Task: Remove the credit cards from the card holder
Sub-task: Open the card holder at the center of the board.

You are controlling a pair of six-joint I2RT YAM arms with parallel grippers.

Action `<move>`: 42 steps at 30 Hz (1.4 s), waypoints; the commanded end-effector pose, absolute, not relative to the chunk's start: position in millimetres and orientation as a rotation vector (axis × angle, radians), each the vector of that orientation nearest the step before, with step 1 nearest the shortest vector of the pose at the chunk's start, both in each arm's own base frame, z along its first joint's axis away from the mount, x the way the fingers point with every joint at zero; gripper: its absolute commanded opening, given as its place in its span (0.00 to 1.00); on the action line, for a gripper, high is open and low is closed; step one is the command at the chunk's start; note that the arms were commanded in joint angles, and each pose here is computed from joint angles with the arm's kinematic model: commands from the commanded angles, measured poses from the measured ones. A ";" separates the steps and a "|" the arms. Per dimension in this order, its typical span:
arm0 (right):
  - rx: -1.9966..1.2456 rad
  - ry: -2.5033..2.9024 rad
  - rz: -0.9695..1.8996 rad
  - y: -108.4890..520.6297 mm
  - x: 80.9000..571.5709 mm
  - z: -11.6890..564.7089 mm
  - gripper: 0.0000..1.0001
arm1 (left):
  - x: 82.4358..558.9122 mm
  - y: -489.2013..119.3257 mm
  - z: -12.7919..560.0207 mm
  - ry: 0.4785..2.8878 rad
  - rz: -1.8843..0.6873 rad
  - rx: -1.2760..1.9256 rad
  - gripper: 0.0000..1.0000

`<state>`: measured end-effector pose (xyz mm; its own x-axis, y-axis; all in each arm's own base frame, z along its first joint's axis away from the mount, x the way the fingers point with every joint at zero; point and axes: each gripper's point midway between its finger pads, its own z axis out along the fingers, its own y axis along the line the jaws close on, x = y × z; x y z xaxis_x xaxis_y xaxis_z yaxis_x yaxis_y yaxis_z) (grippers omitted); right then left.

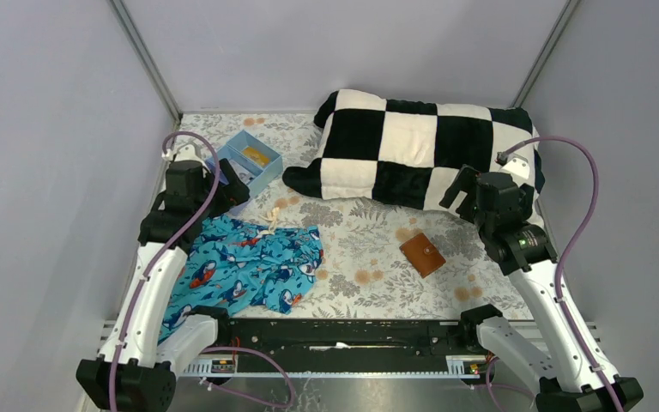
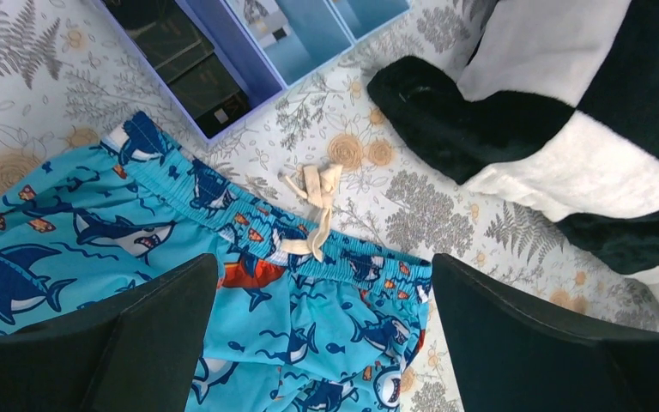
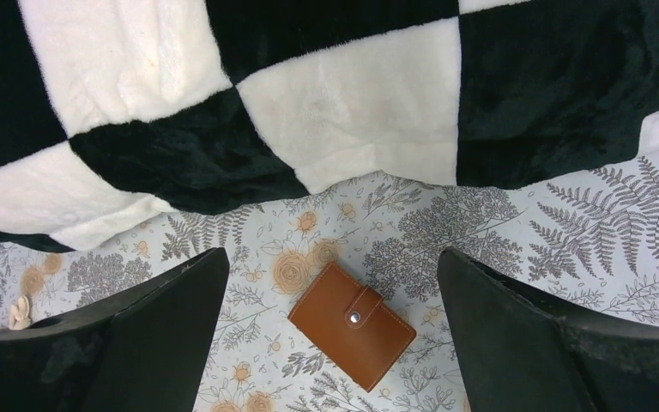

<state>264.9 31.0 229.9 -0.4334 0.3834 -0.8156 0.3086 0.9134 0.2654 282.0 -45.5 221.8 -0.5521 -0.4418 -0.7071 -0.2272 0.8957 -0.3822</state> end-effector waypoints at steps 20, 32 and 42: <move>0.288 2.452 0.180 69.7 249.6 146.6 1.00 | 245.4 -170.1 183.9 2.250 -0.732 -0.282 0.99; 0.310 2.636 0.261 89.3 239.9 57.2 1.00 | 209.0 -274.0 174.2 2.343 -0.843 -0.040 0.99; 0.297 2.709 0.403 109.1 229.5 31.3 1.00 | 217.6 -290.8 213.8 2.206 -0.977 -0.015 0.99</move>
<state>230.6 86.6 30.2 -0.8984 0.2406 -0.3673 0.1789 0.9645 0.1942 206.0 -275.1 169.2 -0.8104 -0.1976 -0.5515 0.1912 0.8006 -0.5678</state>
